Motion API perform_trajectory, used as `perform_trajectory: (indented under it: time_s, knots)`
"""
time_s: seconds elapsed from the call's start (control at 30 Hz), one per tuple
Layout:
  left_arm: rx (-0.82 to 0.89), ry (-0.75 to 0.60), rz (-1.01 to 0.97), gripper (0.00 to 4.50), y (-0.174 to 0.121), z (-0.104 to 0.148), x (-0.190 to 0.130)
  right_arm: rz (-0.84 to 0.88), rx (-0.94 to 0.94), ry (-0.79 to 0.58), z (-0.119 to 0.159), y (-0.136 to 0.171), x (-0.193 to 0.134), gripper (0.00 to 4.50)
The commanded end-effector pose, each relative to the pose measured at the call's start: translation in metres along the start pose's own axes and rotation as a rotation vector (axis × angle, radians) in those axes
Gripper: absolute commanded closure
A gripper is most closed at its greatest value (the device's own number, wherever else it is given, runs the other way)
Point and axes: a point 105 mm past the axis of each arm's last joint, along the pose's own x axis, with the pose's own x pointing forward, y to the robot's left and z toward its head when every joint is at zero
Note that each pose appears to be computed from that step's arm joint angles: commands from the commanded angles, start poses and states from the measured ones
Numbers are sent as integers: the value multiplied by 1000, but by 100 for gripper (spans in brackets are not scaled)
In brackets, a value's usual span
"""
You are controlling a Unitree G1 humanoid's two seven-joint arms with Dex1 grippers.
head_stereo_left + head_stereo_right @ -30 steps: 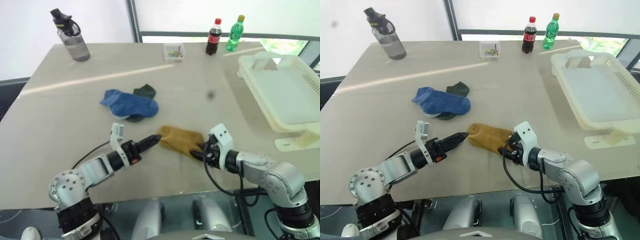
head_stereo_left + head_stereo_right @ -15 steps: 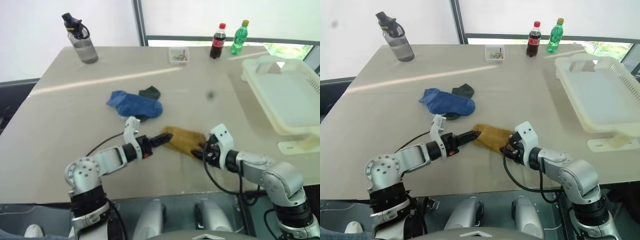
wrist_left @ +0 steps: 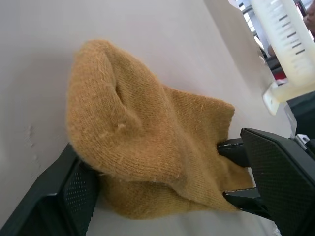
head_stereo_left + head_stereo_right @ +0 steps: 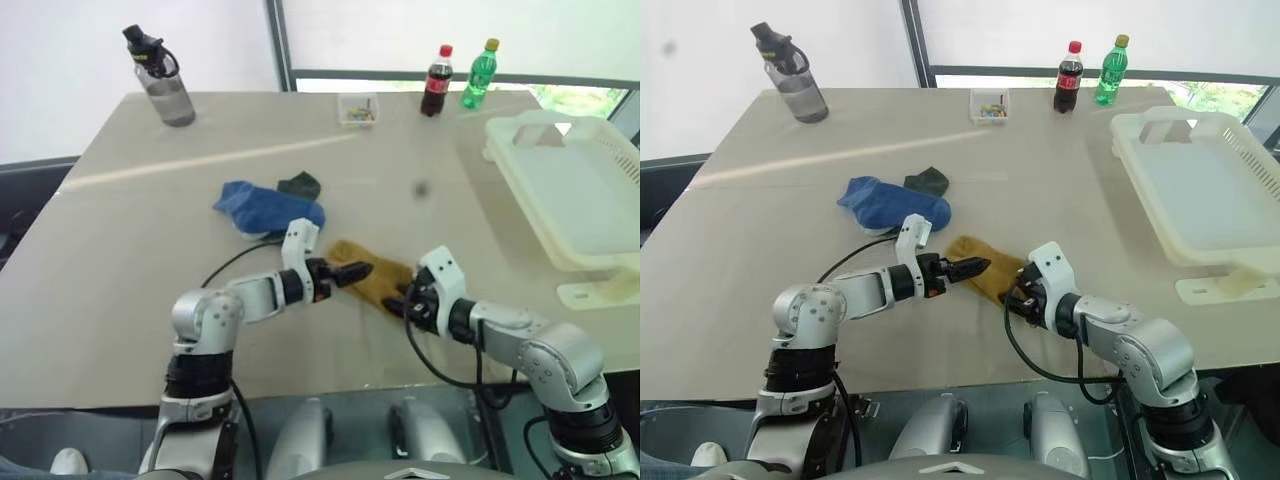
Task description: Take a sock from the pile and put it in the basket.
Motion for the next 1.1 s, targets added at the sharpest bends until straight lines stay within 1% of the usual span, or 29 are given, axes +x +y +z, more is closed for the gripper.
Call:
perform_trajectory:
  time_s: [0.03,0.1,0.27,0.33,0.47,0.67,0.9,1.1]
  knots:
    - [-33,-128,-195,1,-20,26,-9,-45,12,24,-4,-12,1,211]
    - [-78,-177,-255,1,-23,36,-16,-43,9,25,-5,-12,2,211]
    - [-167,-261,-313,1,-22,49,-24,-39,4,23,-3,-13,3,211]
    - [-202,-274,-329,1,-22,50,-25,-40,3,21,-2,-13,3,211]
    - [-198,-228,-342,1,-28,40,-20,-42,3,19,-2,-13,3,211]
    - [-178,-194,-373,1,-36,35,-13,-47,5,20,-3,-14,2,211]
    - [-121,-100,-441,1,-51,22,-5,-51,-4,24,-4,-14,2,211]
    - [-114,-25,-499,1,-58,10,-6,-59,-17,33,-6,-14,1,211]
